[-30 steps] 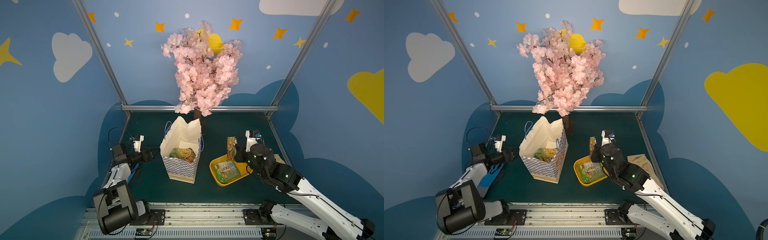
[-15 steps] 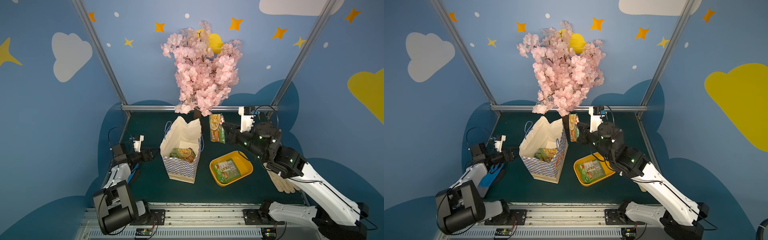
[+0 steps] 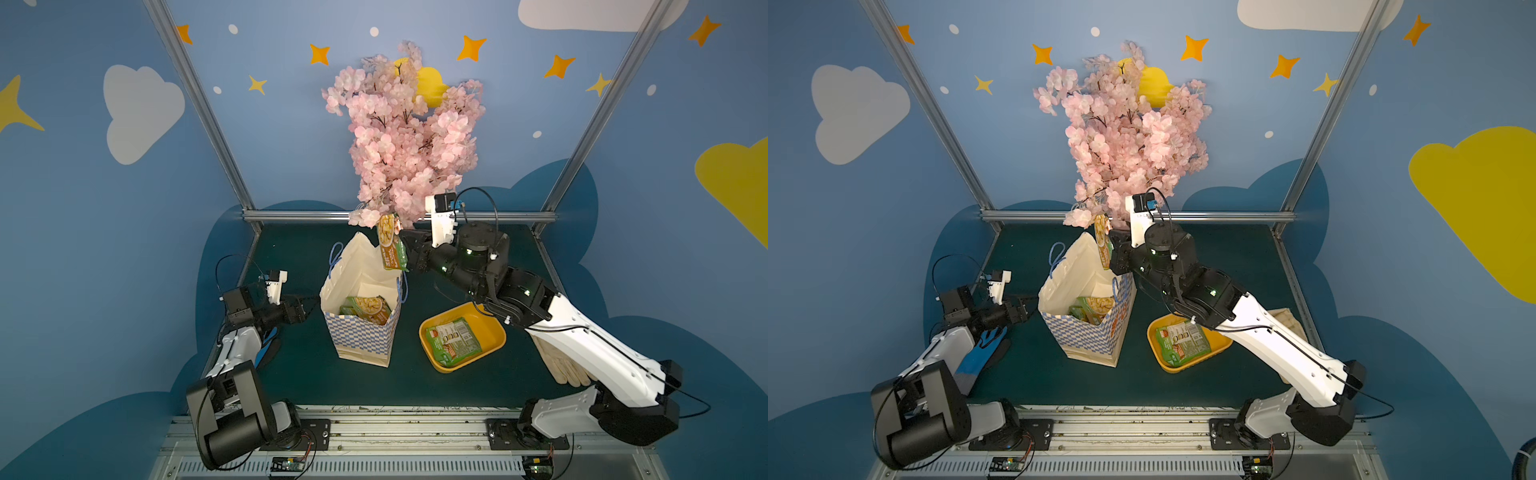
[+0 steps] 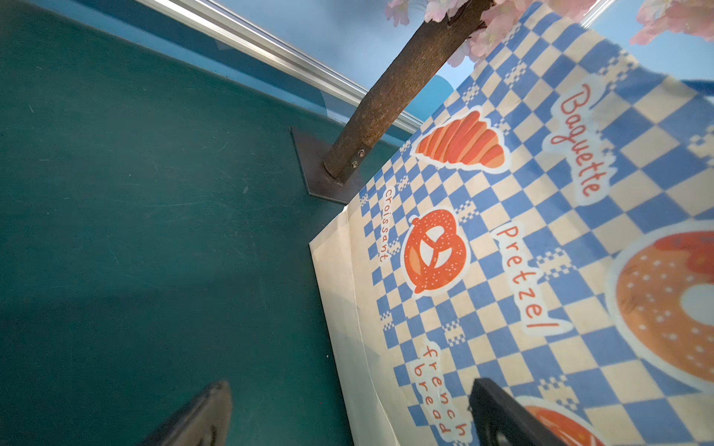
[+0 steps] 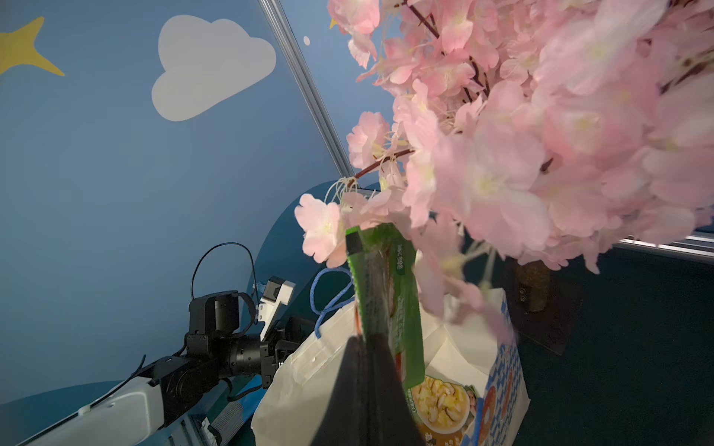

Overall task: Place the condiment packets inside the bag
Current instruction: Place the condiment packet in the paper bag, then adjust the condiment packet in the storage box.

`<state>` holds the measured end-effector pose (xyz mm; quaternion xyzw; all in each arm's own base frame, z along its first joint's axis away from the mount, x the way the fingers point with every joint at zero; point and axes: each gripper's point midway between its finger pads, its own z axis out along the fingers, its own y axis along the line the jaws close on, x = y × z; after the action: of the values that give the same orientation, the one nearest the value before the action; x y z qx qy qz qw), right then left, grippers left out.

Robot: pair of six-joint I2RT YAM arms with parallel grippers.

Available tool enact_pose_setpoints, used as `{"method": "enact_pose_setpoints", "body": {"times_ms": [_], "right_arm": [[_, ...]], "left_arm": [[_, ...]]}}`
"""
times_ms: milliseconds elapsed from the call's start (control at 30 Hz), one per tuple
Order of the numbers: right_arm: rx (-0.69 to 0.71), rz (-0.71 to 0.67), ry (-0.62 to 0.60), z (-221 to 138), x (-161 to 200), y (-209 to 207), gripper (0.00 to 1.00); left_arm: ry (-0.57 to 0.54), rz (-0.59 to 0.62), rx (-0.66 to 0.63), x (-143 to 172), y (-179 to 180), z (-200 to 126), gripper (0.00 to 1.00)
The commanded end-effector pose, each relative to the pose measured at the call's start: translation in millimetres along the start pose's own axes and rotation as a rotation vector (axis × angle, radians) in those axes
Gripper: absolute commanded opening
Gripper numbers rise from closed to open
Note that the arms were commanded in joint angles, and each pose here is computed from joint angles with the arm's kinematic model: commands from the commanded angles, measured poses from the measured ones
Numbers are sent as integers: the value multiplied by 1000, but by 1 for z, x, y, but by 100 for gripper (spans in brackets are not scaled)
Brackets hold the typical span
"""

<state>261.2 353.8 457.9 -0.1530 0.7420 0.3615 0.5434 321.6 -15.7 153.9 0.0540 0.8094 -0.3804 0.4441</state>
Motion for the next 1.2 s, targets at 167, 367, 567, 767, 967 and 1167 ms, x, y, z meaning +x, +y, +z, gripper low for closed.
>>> {"method": "enact_pose_setpoints", "body": {"times_ms": [167,367,567,767,967,1167], "right_arm": [[-47,-17,-4,17,-2,23,1],[-15,-70,-13,9,-5,19,34],[17,-122,-7,-16,-8,11,39],[156,-157,21,-58,13,-33,49],[374,-172,133,-97,71,-104,69],[538,-94,296,-111,151,-173,87]], "left_arm": [[-10,8,24,1,-6,-2,100],[-9,5,24,1,-5,-2,100],[-9,4,21,1,-4,-2,100],[-9,6,22,1,-5,-2,100],[-9,4,26,1,-6,-2,100],[-8,2,22,1,-5,-2,100]]}}
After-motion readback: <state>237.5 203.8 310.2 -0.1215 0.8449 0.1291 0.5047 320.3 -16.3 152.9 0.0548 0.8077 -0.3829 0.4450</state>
